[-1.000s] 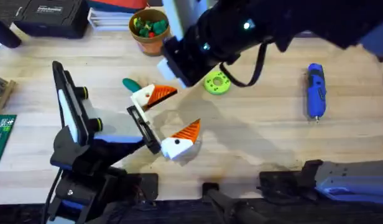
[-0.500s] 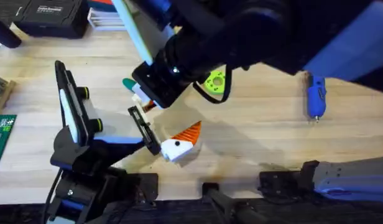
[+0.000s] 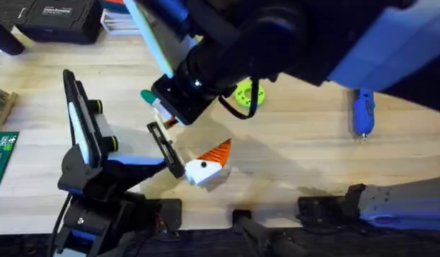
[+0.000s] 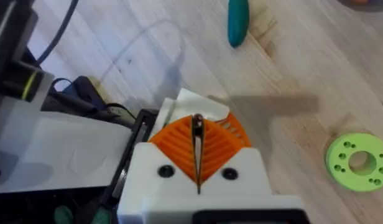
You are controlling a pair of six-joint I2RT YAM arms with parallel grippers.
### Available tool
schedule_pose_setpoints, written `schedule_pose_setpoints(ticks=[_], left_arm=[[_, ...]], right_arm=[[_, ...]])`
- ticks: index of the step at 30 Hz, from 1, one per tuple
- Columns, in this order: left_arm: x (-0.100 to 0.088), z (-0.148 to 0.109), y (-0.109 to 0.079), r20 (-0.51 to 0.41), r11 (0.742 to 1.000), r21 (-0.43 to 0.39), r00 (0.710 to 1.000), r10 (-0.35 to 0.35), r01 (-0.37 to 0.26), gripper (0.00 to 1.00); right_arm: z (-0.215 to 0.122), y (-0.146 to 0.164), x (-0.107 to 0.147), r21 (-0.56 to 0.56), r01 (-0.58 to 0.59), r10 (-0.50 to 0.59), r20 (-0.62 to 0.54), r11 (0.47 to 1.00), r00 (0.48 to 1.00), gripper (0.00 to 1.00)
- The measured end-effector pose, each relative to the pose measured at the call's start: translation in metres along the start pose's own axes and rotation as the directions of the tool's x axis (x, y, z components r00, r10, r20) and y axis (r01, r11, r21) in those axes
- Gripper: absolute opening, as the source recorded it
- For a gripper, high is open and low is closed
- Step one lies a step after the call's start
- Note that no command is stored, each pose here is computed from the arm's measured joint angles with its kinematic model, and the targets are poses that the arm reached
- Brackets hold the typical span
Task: Pick up the gripper from the table and insert it into the empty holder that is missing its gripper. Then pick up a screw, insert it into the mounting hole, and use the screwdriver to tighten it. Finally, clean up the table by picking up the vegetable and placing it into the bucket.
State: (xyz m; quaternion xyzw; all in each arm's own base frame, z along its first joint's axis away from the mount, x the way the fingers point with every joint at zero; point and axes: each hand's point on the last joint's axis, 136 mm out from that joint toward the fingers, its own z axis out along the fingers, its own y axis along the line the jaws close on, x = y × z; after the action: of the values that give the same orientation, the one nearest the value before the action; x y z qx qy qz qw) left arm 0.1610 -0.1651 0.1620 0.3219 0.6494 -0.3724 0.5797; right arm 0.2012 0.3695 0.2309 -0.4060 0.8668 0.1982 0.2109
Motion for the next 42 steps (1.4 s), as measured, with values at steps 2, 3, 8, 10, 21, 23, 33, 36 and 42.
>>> schedule_pose_setpoints(ticks=[2, 3, 8, 10, 21, 23, 33, 36, 42], left_arm=[[0.000, 0.000, 0.000, 0.000, 1.000, 0.000, 1.000, 0.000, 0.000, 0.986], [0.000, 0.000, 0.000, -0.001, 1.000, -0.001, 1.000, -0.004, 0.004, 0.986], [0.000, 0.000, 0.000, -0.001, 1.000, 0.000, 1.000, -0.008, 0.008, 0.986], [0.000, 0.000, 0.000, -0.001, 1.000, 0.000, 1.000, -0.008, 0.008, 0.985], [0.000, 0.000, 0.000, -0.001, 1.000, 0.000, 1.000, -0.008, 0.008, 0.986], [0.000, 0.000, 0.000, -0.001, 1.000, 0.000, 1.000, -0.008, 0.008, 0.986], [0.000, 0.000, 0.000, -0.001, 1.000, 0.000, 1.000, -0.008, 0.008, 0.986], [0.000, 0.000, 0.000, -0.001, 1.000, 0.000, 1.000, -0.012, 0.012, 0.986], [0.000, 0.000, 0.000, -0.001, 1.000, 0.000, 1.000, -0.013, 0.013, 0.986]], right_arm=[[0.004, -0.001, 0.001, 0.005, -0.001, 0.001, -0.010, 1.000, 1.000, 0.007], [0.006, -0.002, 0.001, 0.010, -0.001, 0.001, -0.014, 1.000, 1.000, 0.007], [0.008, -0.005, 0.000, 0.026, -0.002, 0.002, -0.011, 1.000, 1.000, 0.007], [0.008, -0.005, 0.000, 0.026, -0.002, 0.002, -0.011, 1.000, 1.000, 0.007], [0.011, -0.010, -0.001, 0.056, -0.001, 0.002, -0.009, 0.998, 1.000, 0.007], [0.011, -0.011, -0.001, 0.057, -0.001, 0.002, -0.008, 0.998, 1.000, 0.007], [0.013, -0.007, 0.001, 0.040, 0.000, 0.001, -0.017, 0.999, 1.000, 0.007], [0.017, -0.007, 0.000, 0.036, 0.000, 0.001, -0.018, 0.999, 1.000, 0.007], [0.017, -0.006, -0.001, 0.035, 0.000, 0.000, -0.017, 0.999, 1.000, 0.007]])
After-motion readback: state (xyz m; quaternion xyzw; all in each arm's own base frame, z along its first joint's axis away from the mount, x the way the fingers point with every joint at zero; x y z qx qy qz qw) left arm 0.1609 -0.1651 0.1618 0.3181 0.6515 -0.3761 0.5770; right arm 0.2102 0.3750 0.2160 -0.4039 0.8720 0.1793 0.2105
